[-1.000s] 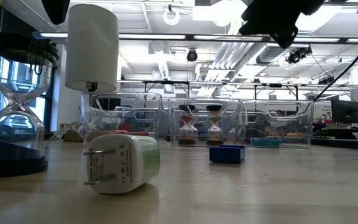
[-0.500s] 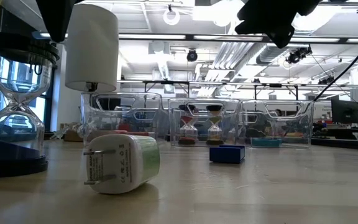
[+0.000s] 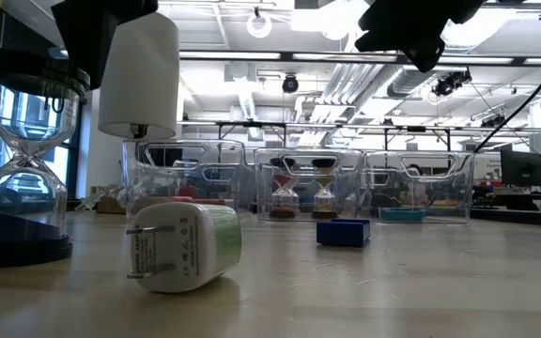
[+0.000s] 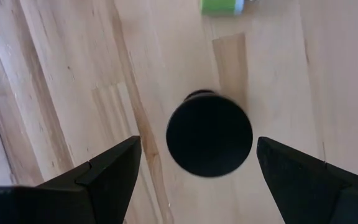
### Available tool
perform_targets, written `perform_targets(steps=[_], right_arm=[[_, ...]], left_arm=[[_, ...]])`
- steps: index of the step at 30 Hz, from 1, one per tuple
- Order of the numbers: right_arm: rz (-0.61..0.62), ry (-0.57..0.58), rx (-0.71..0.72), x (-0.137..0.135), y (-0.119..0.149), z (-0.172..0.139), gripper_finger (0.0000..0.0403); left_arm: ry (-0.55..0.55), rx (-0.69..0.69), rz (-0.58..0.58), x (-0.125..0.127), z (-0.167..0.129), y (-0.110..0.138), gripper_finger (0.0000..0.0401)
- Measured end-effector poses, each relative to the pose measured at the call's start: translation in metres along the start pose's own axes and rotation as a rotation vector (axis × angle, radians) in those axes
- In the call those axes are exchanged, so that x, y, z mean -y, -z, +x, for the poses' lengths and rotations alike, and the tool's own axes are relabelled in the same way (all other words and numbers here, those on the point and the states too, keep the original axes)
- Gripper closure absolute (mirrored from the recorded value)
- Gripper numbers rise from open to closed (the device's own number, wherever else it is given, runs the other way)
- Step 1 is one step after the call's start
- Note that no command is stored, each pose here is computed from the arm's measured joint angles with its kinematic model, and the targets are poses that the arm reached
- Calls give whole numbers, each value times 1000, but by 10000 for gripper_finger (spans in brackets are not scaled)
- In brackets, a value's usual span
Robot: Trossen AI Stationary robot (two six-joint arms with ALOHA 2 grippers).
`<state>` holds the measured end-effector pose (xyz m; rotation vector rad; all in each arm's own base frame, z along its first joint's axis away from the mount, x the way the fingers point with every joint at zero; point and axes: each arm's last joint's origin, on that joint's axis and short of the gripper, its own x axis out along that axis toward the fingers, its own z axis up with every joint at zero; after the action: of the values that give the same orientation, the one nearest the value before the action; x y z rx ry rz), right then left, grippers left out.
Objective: Pick & Place Office items
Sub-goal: Put the blue hourglass into the middle transparent bin
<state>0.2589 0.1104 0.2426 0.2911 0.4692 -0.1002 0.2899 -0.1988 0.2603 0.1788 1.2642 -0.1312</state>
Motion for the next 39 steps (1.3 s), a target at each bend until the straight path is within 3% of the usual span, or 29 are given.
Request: perform_targets(steps=[24,39], right_arm=[[-3,5,3,0,0,0,292],[6,9,8,0,0,0,292]], left_arm=[[69,35,52,-7,28,1,93],[72,36,53,-7,38,6,203]])
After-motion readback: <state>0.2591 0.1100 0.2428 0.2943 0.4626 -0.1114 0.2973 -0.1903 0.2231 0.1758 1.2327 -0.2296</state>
